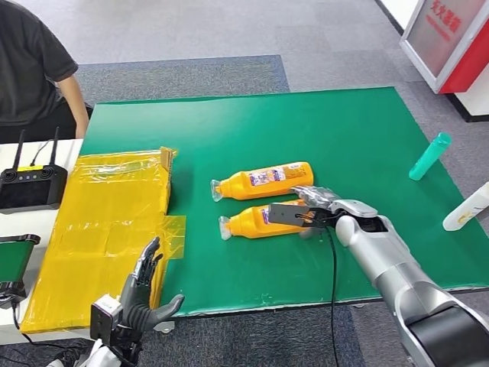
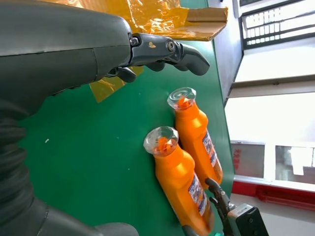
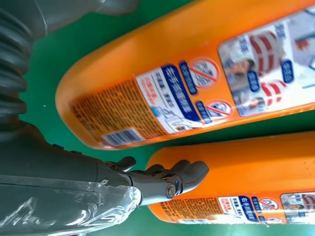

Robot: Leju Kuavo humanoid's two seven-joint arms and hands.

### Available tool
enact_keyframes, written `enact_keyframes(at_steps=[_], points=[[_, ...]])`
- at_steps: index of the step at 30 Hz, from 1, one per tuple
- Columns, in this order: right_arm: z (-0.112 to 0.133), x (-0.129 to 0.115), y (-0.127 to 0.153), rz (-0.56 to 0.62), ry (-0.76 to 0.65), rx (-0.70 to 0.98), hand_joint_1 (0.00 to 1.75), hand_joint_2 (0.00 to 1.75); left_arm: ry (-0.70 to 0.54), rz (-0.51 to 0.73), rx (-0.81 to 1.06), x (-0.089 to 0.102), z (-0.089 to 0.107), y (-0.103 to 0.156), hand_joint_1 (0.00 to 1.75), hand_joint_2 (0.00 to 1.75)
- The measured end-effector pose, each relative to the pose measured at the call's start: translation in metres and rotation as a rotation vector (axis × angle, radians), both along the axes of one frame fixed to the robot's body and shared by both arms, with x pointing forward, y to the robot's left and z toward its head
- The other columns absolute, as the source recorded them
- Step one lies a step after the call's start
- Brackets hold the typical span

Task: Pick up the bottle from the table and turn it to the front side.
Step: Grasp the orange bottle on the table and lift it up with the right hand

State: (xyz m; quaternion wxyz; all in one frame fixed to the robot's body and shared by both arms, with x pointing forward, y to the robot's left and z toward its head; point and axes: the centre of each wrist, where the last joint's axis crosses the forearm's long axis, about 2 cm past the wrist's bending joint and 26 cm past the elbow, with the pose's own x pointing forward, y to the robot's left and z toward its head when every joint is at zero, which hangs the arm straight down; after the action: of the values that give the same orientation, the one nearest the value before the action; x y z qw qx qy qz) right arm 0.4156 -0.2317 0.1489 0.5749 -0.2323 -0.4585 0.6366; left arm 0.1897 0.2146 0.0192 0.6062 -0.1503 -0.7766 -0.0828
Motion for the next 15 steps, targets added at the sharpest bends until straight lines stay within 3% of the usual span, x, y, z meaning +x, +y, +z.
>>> enact_keyframes(at_steps=[15], points=[[-0.0086,-0.0044,0.0004,-0.016,0.023,0.001,0.0,1.75,-0.002,-0.002,0.008,0.0004,-0.0002,0.0018,0.0,1.75]])
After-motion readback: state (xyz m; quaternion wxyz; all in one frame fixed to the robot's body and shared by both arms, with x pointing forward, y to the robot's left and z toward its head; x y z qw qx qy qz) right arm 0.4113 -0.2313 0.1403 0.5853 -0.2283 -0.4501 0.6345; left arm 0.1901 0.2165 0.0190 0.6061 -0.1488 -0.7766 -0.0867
